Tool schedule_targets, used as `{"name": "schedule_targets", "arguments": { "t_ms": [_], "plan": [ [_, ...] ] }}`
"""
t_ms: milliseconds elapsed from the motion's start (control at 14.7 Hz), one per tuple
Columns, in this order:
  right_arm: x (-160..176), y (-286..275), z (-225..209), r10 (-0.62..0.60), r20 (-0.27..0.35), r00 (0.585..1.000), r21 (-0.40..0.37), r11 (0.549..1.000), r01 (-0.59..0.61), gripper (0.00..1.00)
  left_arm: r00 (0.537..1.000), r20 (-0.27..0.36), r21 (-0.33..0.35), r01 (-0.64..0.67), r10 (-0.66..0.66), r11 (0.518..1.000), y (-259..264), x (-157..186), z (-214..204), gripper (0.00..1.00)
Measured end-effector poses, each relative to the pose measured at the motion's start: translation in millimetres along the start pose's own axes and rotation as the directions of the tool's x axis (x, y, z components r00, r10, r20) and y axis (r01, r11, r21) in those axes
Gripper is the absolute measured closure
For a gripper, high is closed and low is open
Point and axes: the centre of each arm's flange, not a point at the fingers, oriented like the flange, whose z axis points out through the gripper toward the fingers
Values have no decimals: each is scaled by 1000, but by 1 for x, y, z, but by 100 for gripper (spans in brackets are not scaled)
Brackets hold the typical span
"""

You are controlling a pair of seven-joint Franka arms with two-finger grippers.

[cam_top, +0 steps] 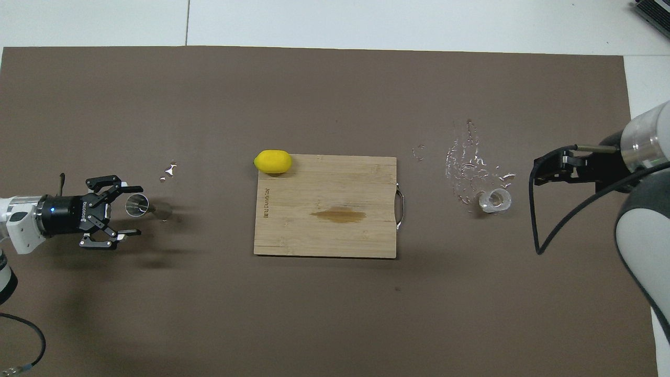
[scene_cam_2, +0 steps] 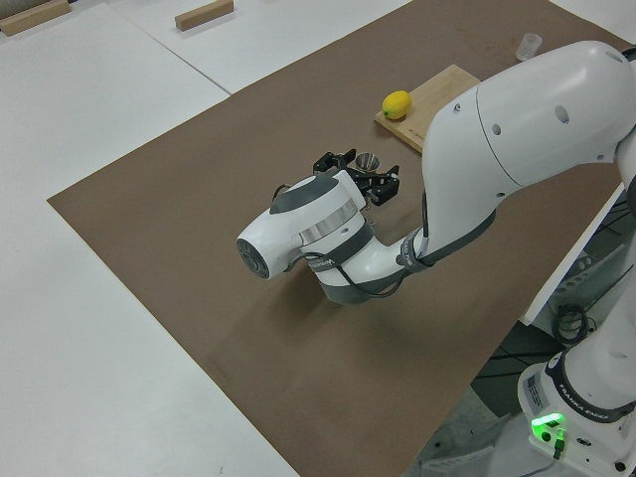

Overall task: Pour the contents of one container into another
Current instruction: 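Lower the left gripper around the metal cup and close it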

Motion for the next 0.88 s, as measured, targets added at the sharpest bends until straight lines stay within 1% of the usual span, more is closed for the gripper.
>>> {"name": "schedule_targets", "arguments": {
  "t_ms": [407,475,543,611,678,746,814,882],
  "plan": [
    [0,0,0,0,0,1000,0,1000,0,0,999,-1,18,-40,40,999,1,-2,-7,1],
    [0,0,0,0,0,1000,0,1000,0,0,999,-2,24,-46,46,999,1,-3,-7,6],
    [0,0,0,0,0,1000,0,1000,0,0,999,-4,29,-52,53,998,1,-4,-6,6],
    [0,0,0,0,0,1000,0,1000,0,0,998,-5,32,-55,55,998,2,-5,-6,11],
    [0,0,0,0,0,1000,0,1000,0,0,998,-6,34,-58,59,998,2,-6,-6,22],
    [0,0,0,0,0,1000,0,1000,0,0,998,-5,38,-60,61,997,2,-7,-7,22],
    [0,0,0,0,0,1000,0,1000,0,0,998,-4,43,-61,61,997,2,-7,-9,26],
    [0,0,0,0,0,1000,0,1000,0,0,998,-3,49,-61,61,997,2,-8,-11,37]
  ]
}}
